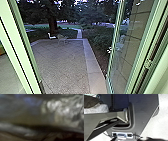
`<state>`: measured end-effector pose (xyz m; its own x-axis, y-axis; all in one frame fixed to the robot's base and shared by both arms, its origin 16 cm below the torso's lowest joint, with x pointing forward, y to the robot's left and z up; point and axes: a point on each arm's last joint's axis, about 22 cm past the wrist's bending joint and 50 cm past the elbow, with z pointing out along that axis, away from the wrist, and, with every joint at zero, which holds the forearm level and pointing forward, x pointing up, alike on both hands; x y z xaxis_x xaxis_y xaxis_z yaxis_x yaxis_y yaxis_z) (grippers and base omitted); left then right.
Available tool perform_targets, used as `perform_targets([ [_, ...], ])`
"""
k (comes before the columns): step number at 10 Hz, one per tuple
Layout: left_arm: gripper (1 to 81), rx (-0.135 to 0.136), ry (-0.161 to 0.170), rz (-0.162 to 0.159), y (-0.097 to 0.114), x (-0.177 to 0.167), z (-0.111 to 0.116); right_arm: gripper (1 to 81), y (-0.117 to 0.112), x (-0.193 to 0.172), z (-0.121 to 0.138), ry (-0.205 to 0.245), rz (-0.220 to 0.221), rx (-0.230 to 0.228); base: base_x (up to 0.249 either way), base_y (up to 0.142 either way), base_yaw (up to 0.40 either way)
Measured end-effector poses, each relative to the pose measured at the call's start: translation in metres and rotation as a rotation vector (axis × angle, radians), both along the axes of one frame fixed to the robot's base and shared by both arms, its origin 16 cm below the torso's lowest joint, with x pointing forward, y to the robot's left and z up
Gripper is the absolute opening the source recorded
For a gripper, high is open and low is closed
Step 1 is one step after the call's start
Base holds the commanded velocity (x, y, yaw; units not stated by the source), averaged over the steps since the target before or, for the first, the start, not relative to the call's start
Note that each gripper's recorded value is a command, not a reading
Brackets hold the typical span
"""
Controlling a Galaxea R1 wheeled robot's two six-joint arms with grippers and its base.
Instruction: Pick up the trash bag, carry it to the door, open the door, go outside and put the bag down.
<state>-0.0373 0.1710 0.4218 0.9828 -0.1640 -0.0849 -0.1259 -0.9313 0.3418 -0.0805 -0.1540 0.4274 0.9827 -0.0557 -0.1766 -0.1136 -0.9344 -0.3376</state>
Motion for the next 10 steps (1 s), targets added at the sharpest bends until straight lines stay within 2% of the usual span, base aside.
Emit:
perform_targets([
  [1, 1.0, 0.009, -0.002, 0.0, 0.006, 0.001, -0.001, 81.1, 0.007, 0.0, 0.001, 0.0, -0.001, 0.009, 0.0, -0.086, 0.0],
  [3, 1.0, -0.02, -0.005, 0.0, -0.016, 0.005, 0.001, 81.1, -0.014, 0.002, -0.002, -0.003, 0.0, -0.019, 0.0, -0.075, 0.0],
  [5, 1.0, -0.009, 0.001, 0.0, -0.007, 0.0, 0.001, 81.1, -0.002, 0.001, 0.0, -0.002, 0.0, -0.004, 0.0, 0.0, 0.0],
  [10, 1.0, -0.002, -0.001, 0.0, -0.002, 0.0, 0.0, 81.1, 0.01, 0.003, 0.001, -0.005, -0.001, 0.009, 0.0, 0.0, 0.0],
])
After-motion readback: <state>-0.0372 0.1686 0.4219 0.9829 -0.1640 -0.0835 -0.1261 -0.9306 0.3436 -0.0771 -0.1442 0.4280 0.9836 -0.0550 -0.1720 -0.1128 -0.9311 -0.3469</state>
